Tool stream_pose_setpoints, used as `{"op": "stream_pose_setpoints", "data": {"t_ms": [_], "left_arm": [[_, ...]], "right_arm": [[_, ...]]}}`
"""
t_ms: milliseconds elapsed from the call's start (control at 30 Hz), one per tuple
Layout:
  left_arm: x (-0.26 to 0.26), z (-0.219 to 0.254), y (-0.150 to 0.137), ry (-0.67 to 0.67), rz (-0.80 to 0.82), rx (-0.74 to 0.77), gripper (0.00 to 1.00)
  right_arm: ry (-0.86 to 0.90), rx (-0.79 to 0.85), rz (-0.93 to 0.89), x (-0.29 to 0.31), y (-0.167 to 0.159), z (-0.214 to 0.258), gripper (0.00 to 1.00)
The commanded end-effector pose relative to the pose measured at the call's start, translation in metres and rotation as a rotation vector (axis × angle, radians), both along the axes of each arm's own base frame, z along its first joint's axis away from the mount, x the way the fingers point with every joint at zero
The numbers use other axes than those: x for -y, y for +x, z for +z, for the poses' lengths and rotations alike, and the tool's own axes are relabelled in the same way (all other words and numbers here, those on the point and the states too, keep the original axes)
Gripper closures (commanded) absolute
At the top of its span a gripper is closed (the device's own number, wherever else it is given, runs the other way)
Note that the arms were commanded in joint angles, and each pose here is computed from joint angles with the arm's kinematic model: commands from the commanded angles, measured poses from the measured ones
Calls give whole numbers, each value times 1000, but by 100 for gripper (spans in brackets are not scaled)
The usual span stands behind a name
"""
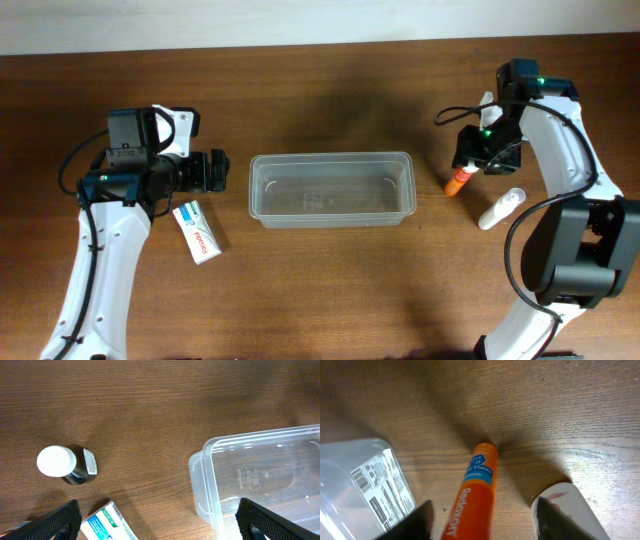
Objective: Pack container
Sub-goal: 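Grasp the orange tube with the right gripper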
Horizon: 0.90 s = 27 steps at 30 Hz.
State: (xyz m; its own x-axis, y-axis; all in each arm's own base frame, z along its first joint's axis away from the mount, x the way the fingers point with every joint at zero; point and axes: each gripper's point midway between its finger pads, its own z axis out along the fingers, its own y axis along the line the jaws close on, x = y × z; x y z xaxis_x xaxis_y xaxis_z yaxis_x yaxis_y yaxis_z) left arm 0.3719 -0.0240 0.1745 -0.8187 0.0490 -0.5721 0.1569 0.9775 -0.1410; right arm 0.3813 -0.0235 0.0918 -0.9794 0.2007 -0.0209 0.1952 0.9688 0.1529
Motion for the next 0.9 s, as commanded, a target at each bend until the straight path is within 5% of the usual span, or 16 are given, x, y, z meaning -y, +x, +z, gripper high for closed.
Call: {"op": "stream_pose_setpoints", "data": {"t_ms": [0,600,867], "left_arm": [[2,10,5,-19,1,25,1],[2,10,5,-19,1,25,1],[2,10,5,-19,1,25,1]], "right_arm": [[-6,3,6,1,2,3,51],[1,-51,13,-4,-12,5,79],[-11,48,47,-14,-8,47,84]]}}
